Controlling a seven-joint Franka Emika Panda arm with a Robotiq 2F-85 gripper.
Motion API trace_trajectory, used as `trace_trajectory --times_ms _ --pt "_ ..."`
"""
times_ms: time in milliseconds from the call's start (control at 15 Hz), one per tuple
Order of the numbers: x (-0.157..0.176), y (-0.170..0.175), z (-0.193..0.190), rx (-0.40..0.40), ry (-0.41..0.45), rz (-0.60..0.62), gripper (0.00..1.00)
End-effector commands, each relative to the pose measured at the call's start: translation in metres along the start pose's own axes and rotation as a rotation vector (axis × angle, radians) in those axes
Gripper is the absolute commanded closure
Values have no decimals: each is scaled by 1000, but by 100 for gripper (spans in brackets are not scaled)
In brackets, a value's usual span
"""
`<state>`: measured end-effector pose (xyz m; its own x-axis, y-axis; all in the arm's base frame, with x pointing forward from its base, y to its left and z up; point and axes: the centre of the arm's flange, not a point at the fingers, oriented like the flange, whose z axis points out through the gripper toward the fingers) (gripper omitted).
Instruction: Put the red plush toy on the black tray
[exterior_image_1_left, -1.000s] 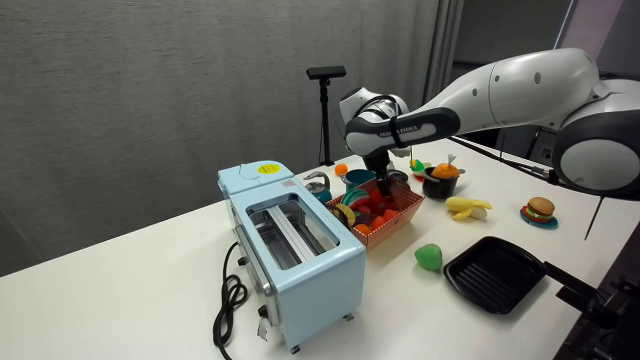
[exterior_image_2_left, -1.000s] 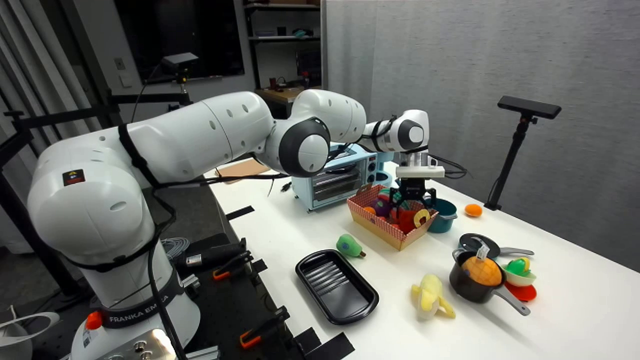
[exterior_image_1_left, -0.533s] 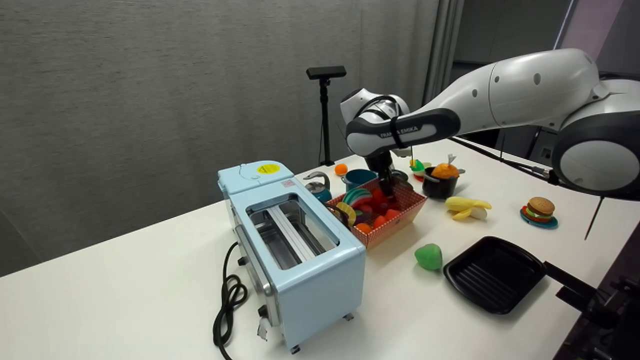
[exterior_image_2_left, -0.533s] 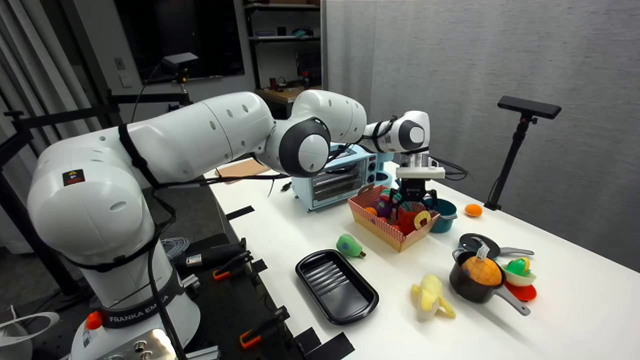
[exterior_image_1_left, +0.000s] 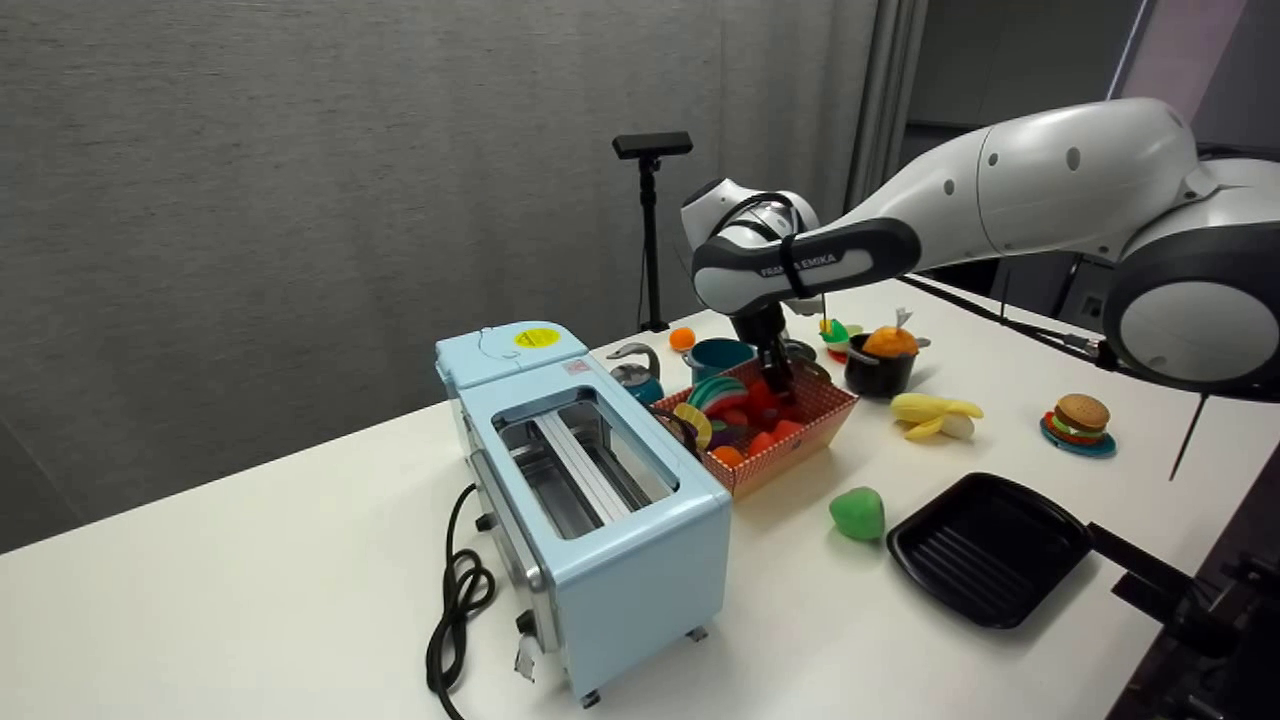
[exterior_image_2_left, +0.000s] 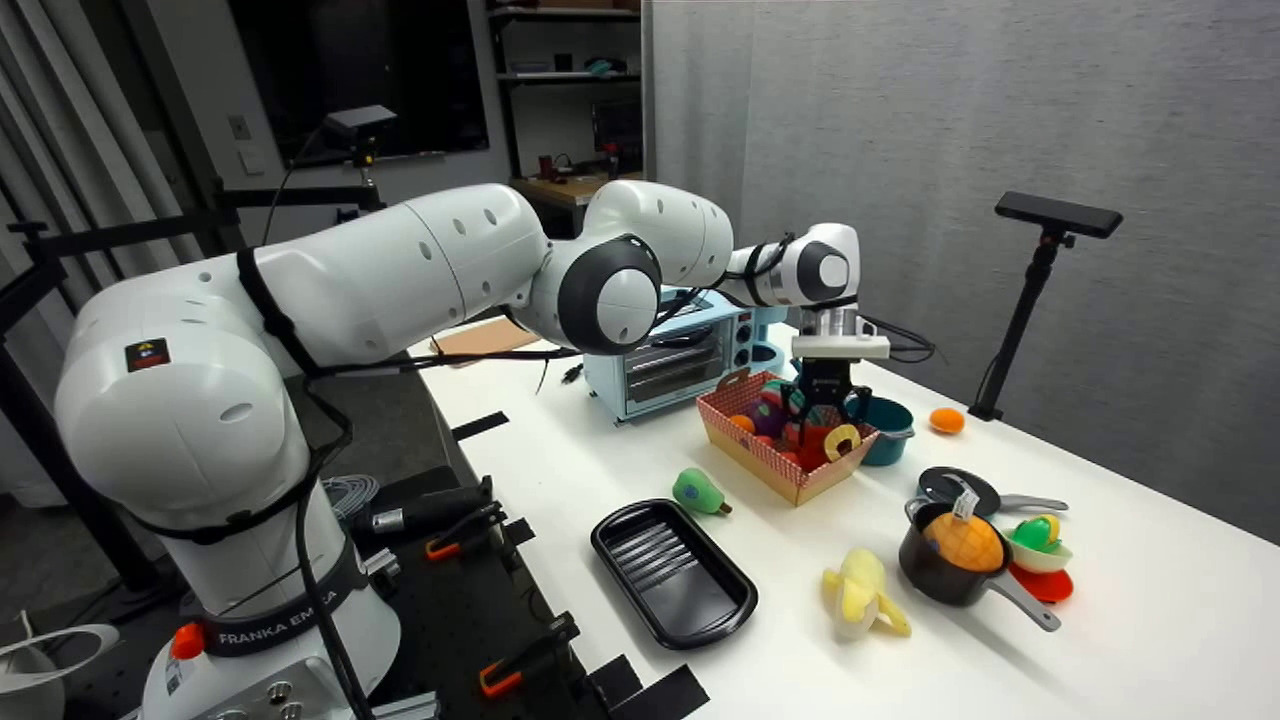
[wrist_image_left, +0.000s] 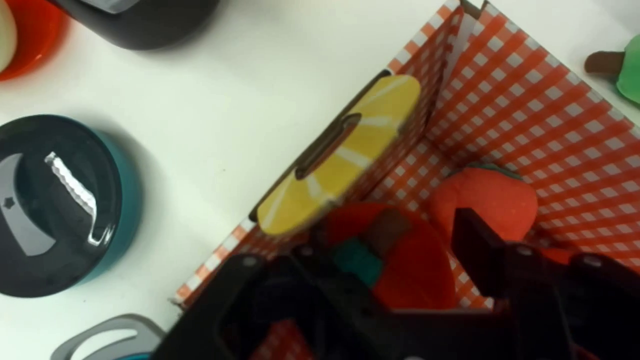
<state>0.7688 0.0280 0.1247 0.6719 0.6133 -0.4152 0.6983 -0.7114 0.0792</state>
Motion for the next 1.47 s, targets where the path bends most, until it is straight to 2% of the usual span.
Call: trace_trajectory --times_ms 0,267,333,733,867,1400 --pt "-3 1 0 21 9 -35 65" --pt "-5 3 -2 34 18 -40 95" --pt "-5 3 -2 31 19 -33 99" --pt "-10 -7 -3 11 31 -9 99" --pt "-13 -19 -4 -20 48 -7 99" --pt "-35 -65 -39 -42 122 0 99"
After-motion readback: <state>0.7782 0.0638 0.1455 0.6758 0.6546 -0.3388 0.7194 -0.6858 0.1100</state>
